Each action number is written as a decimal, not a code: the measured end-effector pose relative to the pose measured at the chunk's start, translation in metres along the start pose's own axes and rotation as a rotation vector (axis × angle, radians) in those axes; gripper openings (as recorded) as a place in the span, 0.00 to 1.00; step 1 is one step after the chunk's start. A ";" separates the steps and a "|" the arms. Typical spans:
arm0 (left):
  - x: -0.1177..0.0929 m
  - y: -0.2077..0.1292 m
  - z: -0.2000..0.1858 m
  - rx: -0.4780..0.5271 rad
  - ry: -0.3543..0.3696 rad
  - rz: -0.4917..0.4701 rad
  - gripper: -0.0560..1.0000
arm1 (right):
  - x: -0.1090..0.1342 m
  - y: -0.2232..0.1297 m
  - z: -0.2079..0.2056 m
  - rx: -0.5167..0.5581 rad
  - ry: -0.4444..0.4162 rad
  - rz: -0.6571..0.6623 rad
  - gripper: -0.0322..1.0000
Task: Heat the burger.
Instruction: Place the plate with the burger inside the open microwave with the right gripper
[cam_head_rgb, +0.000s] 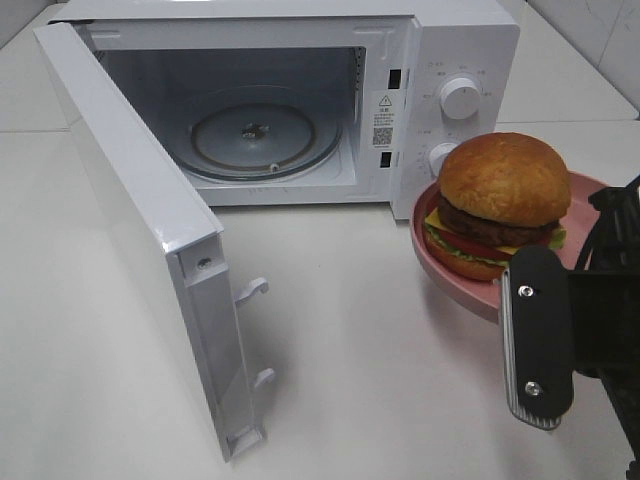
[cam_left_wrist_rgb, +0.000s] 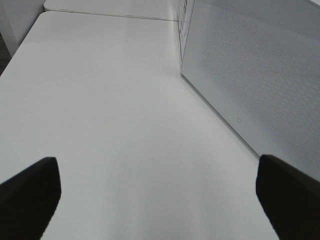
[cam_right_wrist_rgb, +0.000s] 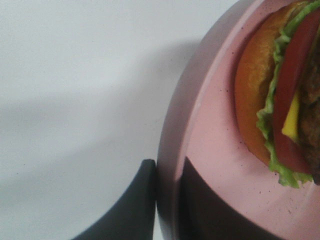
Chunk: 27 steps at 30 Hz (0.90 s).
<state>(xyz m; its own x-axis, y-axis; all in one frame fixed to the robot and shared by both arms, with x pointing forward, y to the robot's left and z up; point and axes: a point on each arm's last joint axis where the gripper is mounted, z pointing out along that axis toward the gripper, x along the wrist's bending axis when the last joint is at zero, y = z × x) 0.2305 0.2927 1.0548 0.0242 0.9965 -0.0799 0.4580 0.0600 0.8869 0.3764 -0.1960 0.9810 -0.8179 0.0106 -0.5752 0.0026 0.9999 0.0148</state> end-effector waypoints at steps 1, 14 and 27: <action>0.000 0.000 0.000 0.000 0.000 0.000 0.98 | -0.001 0.002 0.000 -0.019 -0.009 -0.054 0.09; 0.000 0.000 0.000 0.000 0.000 0.000 0.98 | -0.004 0.018 -0.001 -0.187 -0.086 -0.333 0.09; 0.000 0.000 0.000 0.000 0.000 0.000 0.98 | 0.000 0.027 -0.003 -0.288 -0.085 -0.476 0.09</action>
<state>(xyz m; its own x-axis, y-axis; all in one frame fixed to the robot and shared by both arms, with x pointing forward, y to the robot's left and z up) 0.2305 0.2927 1.0548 0.0242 0.9965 -0.0799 0.4580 0.0600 0.8869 0.3751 -0.1695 0.9838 -0.6412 -0.4281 -0.6369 -0.5221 0.8516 -0.0468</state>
